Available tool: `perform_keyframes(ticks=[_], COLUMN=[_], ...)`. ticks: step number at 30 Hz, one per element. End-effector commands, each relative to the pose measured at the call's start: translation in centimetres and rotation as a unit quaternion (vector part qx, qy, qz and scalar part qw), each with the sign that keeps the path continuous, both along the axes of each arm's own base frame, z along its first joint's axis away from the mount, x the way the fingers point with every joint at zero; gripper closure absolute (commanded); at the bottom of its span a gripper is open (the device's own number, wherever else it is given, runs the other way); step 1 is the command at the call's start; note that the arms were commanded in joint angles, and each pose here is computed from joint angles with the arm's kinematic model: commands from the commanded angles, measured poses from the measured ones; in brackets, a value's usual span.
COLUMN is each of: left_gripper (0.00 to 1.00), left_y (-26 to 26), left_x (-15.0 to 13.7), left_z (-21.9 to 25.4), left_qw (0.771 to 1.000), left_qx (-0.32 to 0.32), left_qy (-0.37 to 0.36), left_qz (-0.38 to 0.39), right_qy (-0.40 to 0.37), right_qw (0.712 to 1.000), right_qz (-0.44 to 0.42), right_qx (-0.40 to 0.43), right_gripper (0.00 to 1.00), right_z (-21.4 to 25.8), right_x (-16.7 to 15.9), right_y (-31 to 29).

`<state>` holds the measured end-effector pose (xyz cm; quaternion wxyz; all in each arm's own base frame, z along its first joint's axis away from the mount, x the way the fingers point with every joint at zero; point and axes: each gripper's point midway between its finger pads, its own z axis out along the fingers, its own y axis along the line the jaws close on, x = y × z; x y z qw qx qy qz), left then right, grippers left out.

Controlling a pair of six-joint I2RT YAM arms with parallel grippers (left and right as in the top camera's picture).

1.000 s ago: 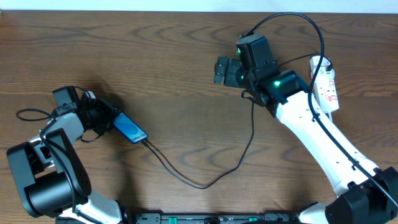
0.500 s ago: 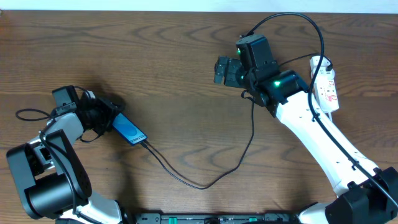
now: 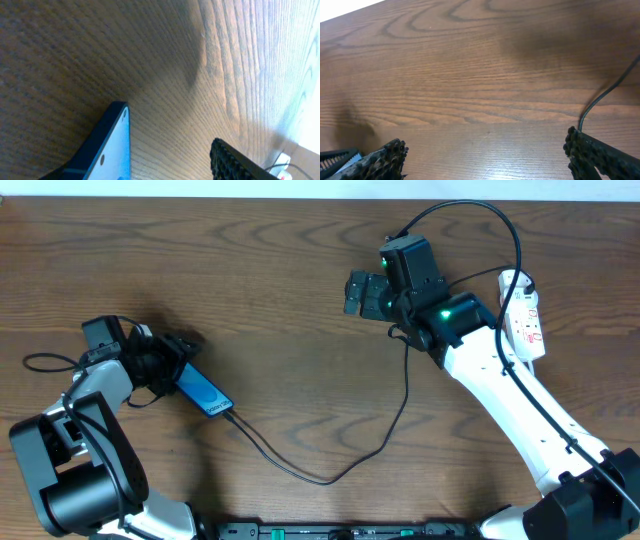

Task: Plug charger to phone and switch on socket
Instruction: 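Lay the blue phone flat on the table with the left gripper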

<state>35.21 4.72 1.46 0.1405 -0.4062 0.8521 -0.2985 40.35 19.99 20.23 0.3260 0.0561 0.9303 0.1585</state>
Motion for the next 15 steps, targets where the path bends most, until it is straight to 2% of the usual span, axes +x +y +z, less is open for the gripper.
perform_keyframes(ticks=[1,7,8,10,15], left_gripper=[0.33,0.31,0.27,0.25,0.24], left_y=[1.21,1.28,1.28,1.28,1.29], left_x=[-2.13,-2.41,-2.41,-2.41,-2.42], left_z=[-2.6,-2.75,-2.75,-2.75,-2.75], left_qw=[0.997,0.997,0.997,0.996,0.996], left_qx=[0.038,0.041,0.041,0.04,0.038], left_qy=[0.062,0.069,0.069,0.07,0.072], left_qz=[0.02,0.021,0.021,0.023,0.028], right_qy=[-0.013,-0.013,-0.013,-0.013,-0.013], right_qw=[1.0,1.0,1.0,1.0,1.0], right_qz=[-0.003,-0.003,-0.003,-0.003,-0.003], right_qx=[-0.005,-0.005,-0.005,-0.005,-0.005], right_gripper=[0.01,0.01,0.01,0.01,0.01], right_z=[0.88,0.88,0.88,0.88,0.88], right_x=[0.1,0.1,0.09,0.1,0.1], right_y=[-0.51,-0.51,-0.49,-0.51,-0.51])
